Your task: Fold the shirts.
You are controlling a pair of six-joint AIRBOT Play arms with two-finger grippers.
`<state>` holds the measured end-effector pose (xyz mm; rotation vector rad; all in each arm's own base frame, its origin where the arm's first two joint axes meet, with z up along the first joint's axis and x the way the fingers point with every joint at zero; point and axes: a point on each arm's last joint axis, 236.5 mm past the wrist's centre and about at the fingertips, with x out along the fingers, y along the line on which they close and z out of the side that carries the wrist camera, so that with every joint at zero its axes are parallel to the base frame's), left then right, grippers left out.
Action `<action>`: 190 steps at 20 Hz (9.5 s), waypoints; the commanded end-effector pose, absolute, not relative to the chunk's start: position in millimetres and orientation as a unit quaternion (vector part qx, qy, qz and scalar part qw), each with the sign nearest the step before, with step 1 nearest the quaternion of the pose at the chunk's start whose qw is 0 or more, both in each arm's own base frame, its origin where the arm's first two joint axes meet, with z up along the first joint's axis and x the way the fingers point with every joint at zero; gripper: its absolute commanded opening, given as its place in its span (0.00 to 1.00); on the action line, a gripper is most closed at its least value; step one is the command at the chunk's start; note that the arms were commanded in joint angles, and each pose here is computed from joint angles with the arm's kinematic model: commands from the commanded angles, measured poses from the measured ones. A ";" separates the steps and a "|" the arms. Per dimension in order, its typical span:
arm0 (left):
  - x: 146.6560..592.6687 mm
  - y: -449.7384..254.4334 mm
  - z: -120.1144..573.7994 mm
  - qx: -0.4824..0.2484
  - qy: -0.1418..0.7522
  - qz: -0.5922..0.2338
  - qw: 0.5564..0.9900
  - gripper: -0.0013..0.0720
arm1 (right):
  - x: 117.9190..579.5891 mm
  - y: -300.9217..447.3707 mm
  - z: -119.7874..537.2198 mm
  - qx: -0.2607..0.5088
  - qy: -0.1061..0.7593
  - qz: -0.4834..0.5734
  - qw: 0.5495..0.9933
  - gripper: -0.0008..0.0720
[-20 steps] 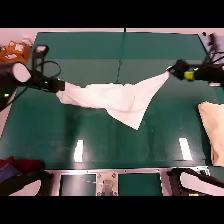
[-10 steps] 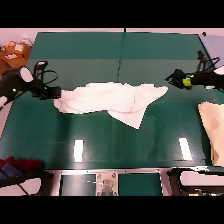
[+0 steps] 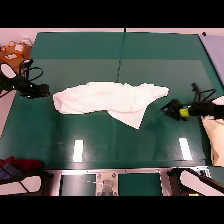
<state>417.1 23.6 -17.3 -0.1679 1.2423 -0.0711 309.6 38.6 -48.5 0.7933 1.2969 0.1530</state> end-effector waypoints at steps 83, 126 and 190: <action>594.7 -48.7 82.6 -0.244 0.324 -0.121 0.906 0.05 | 588.6 -47.6 -9.8 0.360 0.420 0.044 0.832 0.03; 257.7 -26.1 -7.0 -0.139 0.626 -0.013 0.768 0.07 | 203.0 -10.0 -85.3 0.379 0.664 -0.089 0.638 0.39; 305.6 -73.2 56.6 -0.316 0.454 -0.160 0.817 0.05 | 323.3 -20.5 11.0 0.357 0.489 -0.040 0.795 0.03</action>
